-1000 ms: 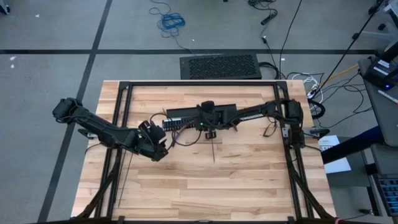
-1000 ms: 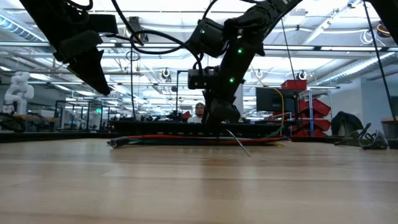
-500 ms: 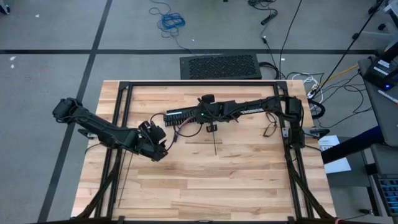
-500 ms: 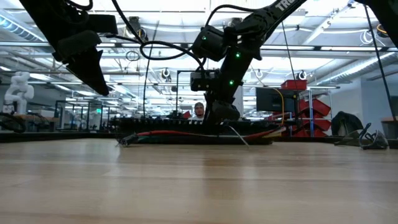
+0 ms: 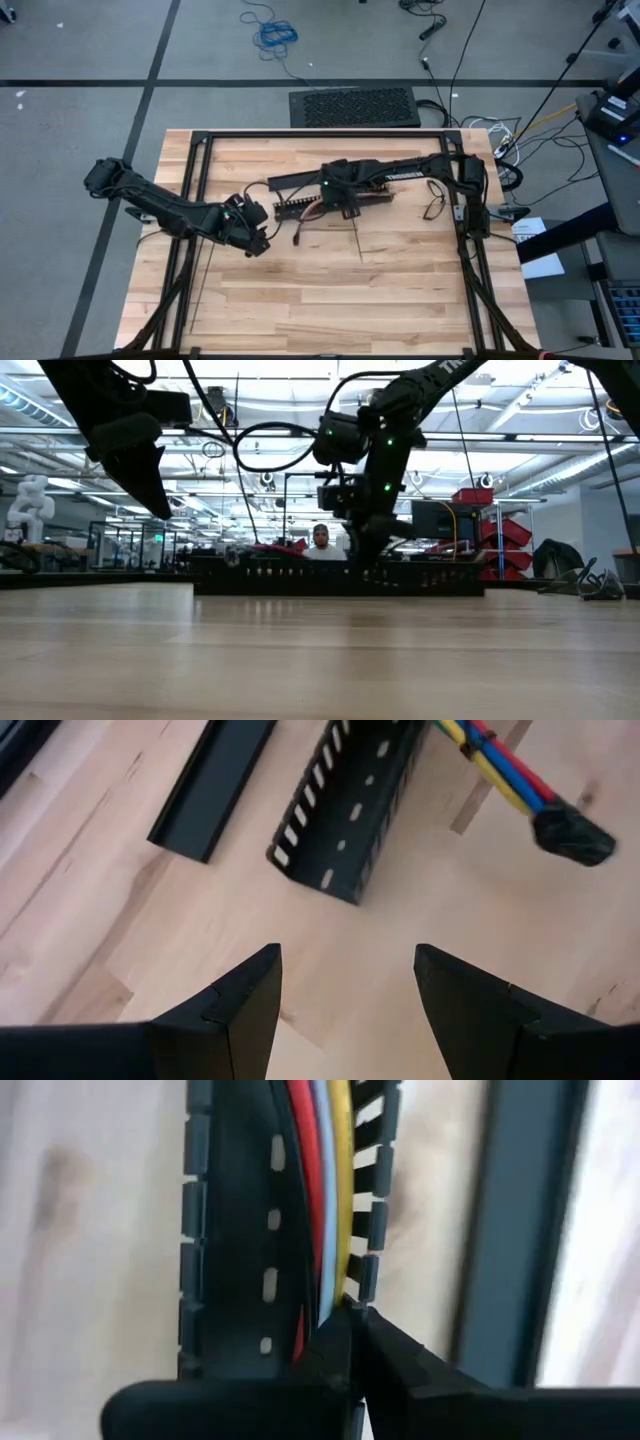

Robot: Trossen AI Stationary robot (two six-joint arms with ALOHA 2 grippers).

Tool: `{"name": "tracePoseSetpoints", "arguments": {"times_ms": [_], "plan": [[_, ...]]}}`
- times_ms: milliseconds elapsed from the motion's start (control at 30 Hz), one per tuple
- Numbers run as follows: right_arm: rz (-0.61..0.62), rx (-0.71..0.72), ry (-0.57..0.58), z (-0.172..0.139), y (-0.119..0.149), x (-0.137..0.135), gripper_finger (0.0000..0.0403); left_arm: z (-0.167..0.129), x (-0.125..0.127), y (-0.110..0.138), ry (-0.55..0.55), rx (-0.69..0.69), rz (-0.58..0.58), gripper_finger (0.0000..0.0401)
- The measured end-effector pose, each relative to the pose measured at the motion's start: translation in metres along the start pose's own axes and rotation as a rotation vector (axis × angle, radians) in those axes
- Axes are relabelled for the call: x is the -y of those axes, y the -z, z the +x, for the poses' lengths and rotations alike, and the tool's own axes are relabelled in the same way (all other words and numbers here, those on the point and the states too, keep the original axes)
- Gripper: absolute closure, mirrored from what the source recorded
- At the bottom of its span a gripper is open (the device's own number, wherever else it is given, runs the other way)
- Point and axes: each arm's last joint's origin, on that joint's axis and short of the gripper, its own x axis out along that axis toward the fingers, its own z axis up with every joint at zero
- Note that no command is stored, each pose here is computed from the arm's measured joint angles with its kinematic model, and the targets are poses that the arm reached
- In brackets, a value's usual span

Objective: Ziptie cables
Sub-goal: Put the ziptied cables into the black cable duct

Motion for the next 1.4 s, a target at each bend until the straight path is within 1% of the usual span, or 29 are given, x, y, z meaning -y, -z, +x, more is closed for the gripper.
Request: {"name": "tracePoseSetpoints", "arguments": {"times_ms": [100, 167, 267, 333, 400, 500, 667, 800, 867, 967, 1200, 1400], "plan": [[0.0, -0.018, -0.07, -0.004, -0.001, -0.008, 0.0401, 0.0, 0.001, -0.001, 0.01, 0.01, 0.021, 0.0176], [-0.002, -0.004, -0.118, -0.005, -0.003, -0.013, 0.0401, -0.003, 0.005, -0.007, 0.042, 0.046, 0.037, 0.0176], [-0.015, 0.017, -0.184, -0.006, -0.004, -0.019, 0.0402, -0.01, 0.016, -0.024, 0.152, 0.17, 0.057, 0.0176], [-0.026, 0.021, -0.196, -0.007, -0.006, -0.022, 0.0402, -0.015, 0.025, -0.035, 0.275, 0.244, 0.075, 0.0176], [-0.025, 0.022, -0.195, -0.007, -0.006, -0.021, 0.0402, -0.017, 0.032, -0.039, 0.341, 0.28, 0.069, 0.0176], [0.0, 0.026, -0.2, -0.007, -0.006, -0.021, 0.0402, -0.009, 0.041, -0.034, 0.348, 0.236, 0.051, 0.0176], [0.035, 0.024, -0.194, -0.006, -0.006, -0.021, 0.0403, 0.003, 0.061, -0.022, 0.353, 0.162, -0.14, 0.0176], [0.069, 0.031, -0.187, -0.006, -0.007, -0.02, 0.0403, 0.008, 0.078, -0.024, 0.438, 0.185, -0.282, 0.0176], [0.077, 0.042, -0.182, -0.006, -0.009, -0.021, 0.0403, 0.009, 0.082, -0.026, 0.484, 0.176, -0.333, 0.0176], [0.068, 0.055, -0.174, -0.006, -0.011, -0.023, 0.0403, 0.017, 0.083, -0.025, 0.467, 0.132, -0.395, 0.0176], [0.041, 0.076, -0.163, -0.007, -0.018, -0.031, 0.0403, 0.036, 0.083, -0.013, 0.382, -0.009, -0.437, 0.0176], [0.037, 0.088, -0.165, -0.007, -0.019, -0.032, 0.0403, 0.047, 0.094, -0.011, 0.427, -0.038, -0.46, 0.0176]]}}
